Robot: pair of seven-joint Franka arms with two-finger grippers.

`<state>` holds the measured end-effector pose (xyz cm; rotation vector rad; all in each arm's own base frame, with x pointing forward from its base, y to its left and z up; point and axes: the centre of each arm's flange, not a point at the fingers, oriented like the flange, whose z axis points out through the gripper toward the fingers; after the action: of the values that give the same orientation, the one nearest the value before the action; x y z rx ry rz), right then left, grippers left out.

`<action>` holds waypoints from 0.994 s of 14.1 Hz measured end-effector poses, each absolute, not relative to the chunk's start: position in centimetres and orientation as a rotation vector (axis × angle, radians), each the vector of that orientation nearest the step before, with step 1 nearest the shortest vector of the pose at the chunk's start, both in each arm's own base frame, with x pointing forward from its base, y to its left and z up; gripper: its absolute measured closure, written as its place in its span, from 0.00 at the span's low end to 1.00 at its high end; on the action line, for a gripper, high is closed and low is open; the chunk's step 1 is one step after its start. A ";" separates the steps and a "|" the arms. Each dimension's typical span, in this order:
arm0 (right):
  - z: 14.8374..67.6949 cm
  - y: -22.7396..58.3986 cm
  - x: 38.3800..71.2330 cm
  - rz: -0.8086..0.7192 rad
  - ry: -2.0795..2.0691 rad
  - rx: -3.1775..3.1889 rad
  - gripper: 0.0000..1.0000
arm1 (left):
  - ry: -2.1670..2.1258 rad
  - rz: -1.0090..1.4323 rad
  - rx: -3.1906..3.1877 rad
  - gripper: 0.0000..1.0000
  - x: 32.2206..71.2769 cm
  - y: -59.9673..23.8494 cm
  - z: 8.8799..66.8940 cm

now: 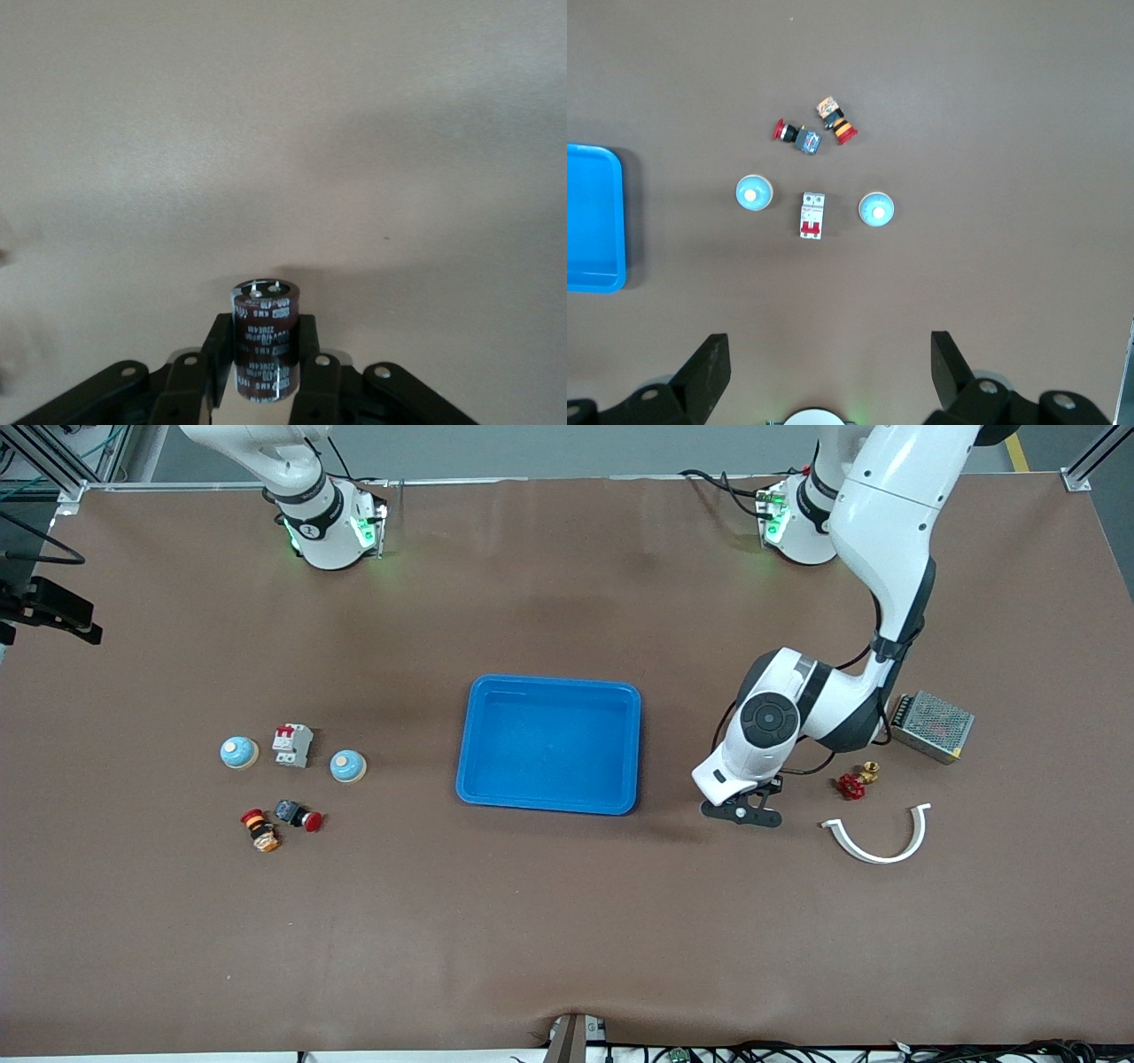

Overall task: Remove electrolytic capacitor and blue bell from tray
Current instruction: 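Lower the capacitor beside the first capacitor with the left gripper and release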

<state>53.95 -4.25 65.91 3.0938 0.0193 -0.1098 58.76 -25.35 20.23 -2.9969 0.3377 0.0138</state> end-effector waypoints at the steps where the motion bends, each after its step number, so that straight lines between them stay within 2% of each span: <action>1: 66.2 -4.7 53.8 -0.100 0.007 3.096 0.00 | 0.335 0.011 -2.995 0.67 58.9 -25.0 20.2; 6: 65.5 -4.8 53.7 -0.055 0.007 3.103 0.00 | 0.327 -0.016 -3.006 0.67 59.2 -24.6 19.3; 9: 63.7 -4.8 53.7 -0.074 0.012 3.104 0.00 | 0.292 -0.036 -3.014 0.67 59.4 -24.5 19.4; 14: 63.9 -4.8 53.6 -0.065 0.010 3.104 0.00 | 0.242 -0.066 -3.026 0.67 59.6 -24.6 19.6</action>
<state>53.60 -4.76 63.92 3.1043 0.0101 -0.0654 59.61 -24.58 19.57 -3.0257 0.2416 -0.0660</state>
